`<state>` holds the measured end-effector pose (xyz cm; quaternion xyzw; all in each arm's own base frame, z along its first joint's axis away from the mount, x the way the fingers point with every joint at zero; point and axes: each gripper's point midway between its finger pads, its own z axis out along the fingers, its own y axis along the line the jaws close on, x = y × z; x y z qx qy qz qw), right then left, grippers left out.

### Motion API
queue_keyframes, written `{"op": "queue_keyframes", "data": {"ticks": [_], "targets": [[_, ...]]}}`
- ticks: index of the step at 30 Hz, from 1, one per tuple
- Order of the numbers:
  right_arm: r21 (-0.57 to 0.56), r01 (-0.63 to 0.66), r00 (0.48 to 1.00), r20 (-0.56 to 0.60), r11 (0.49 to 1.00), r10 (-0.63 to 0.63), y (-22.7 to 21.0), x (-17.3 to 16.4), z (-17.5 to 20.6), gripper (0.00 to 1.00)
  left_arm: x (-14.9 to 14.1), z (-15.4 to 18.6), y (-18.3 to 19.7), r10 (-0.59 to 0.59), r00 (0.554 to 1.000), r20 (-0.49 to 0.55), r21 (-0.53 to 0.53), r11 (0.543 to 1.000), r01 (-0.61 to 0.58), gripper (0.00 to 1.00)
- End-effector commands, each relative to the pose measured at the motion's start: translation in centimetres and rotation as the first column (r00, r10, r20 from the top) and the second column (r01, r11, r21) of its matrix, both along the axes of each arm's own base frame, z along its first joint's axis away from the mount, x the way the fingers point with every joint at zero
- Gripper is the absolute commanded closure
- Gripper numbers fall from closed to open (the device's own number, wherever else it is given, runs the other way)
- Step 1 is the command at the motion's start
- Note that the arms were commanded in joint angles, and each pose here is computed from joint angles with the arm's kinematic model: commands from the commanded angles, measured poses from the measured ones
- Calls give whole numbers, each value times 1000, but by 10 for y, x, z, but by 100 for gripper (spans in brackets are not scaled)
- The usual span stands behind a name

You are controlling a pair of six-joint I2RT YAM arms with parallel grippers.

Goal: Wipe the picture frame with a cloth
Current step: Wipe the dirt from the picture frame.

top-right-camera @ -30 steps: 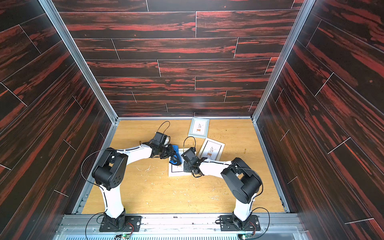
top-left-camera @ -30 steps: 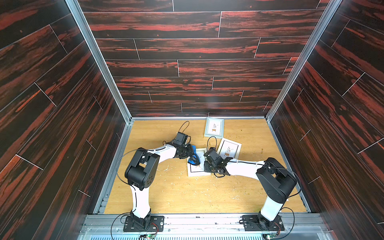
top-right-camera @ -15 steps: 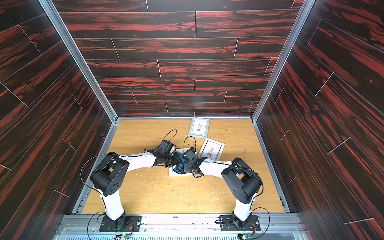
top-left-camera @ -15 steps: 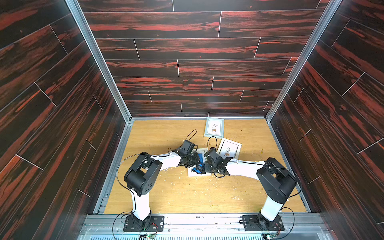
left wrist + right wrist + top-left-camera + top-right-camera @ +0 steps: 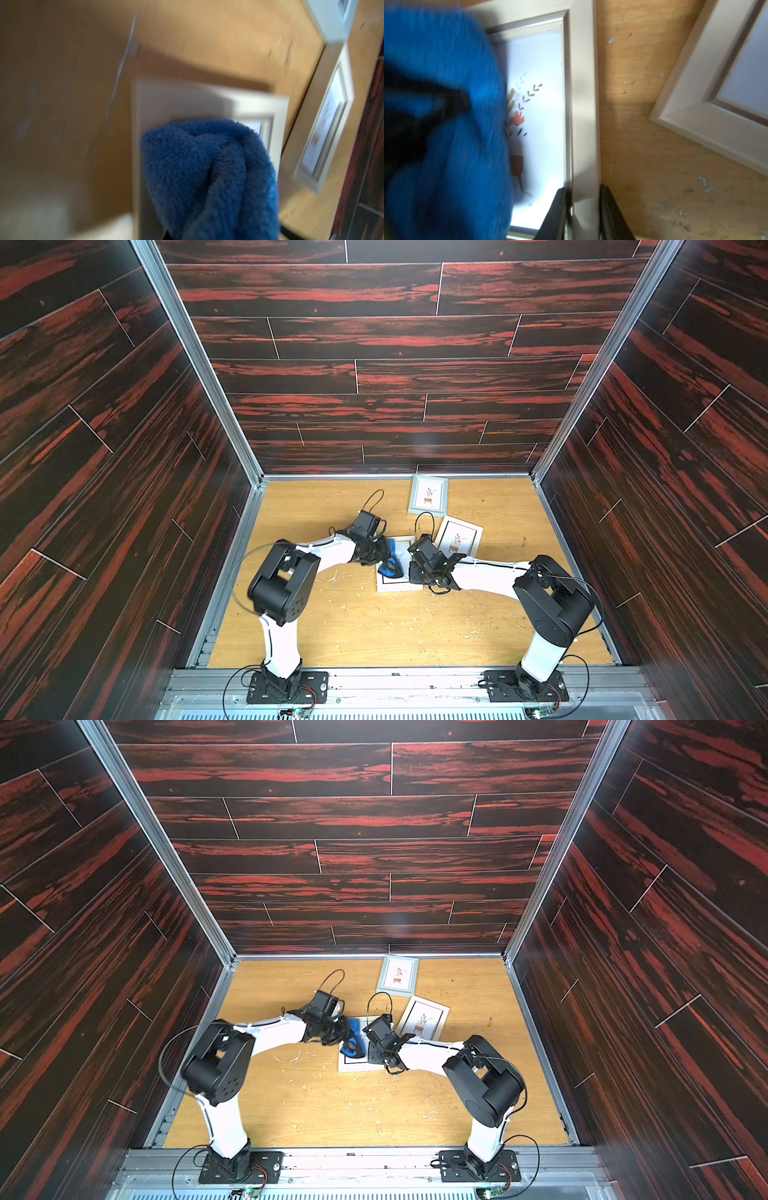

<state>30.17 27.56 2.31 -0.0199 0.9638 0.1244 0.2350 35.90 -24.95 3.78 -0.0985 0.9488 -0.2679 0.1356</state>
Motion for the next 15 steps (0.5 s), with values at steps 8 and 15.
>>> {"op": "queue_keyframes", "data": {"ticks": [8,15], "targets": [[-62,13,1000,-9,998,-14,-12,-1,-2,100,42,3,11,26,999,-27,6,1000,-26,100],[-77,21,1000,2,997,-21,-16,1,-1,100,-17,1,14,18,998,-58,58,998,-15,100]]}}
